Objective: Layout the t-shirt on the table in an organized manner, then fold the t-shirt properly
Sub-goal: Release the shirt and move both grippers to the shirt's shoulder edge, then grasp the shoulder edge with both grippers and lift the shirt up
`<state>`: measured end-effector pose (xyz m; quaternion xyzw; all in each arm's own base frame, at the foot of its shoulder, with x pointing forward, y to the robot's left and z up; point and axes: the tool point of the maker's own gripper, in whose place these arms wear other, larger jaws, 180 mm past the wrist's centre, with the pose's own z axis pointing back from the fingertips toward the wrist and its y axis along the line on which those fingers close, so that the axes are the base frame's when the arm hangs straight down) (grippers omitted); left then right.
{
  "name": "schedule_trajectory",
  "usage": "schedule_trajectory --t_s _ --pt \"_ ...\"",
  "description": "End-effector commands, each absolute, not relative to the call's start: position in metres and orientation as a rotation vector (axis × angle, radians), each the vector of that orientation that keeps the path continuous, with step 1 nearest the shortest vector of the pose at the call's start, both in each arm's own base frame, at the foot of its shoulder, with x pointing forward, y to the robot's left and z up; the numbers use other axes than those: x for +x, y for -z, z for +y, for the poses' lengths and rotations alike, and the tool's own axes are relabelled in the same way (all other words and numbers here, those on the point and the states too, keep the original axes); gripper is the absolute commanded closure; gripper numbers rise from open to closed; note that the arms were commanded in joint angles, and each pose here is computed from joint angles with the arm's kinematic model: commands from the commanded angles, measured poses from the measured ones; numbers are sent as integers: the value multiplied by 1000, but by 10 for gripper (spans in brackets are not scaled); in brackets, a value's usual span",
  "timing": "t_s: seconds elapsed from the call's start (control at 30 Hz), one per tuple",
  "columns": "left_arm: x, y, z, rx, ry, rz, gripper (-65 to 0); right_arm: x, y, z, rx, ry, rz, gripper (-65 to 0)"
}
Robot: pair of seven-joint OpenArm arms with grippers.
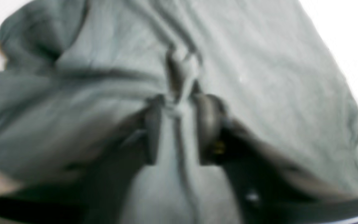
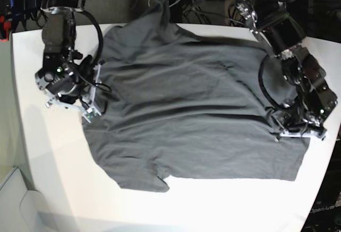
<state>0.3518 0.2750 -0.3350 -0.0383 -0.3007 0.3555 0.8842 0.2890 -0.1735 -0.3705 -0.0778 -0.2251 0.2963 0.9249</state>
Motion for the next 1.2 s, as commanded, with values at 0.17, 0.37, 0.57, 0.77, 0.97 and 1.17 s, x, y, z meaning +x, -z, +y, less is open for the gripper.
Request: schedule_trajectory --t_s 0.17,0.37,0.57,0.77,0.97,1.17 --pt "312 314 296 81 -624 -677 -454 284 329 -160 -184 -572 -595 -390" --pt "279 338 320 230 -516 -635 -457 249 360 -148 -105 -521 -493 -391" --pt "257 340 352 301 -568 -634 -459 213 382 -136 -44 -501 -411 -390" --pt "248 341 383 352 -624 -638 -605 196 391 -131 -19 -497 -369 -390" --pt "243 365 397 372 -638 -599 -650 188 397 -130 -11 -496 -348 -390" --pt "241 379 404 389 -643 -599 -650 188 399 -129 -5 -498 -341 -390"
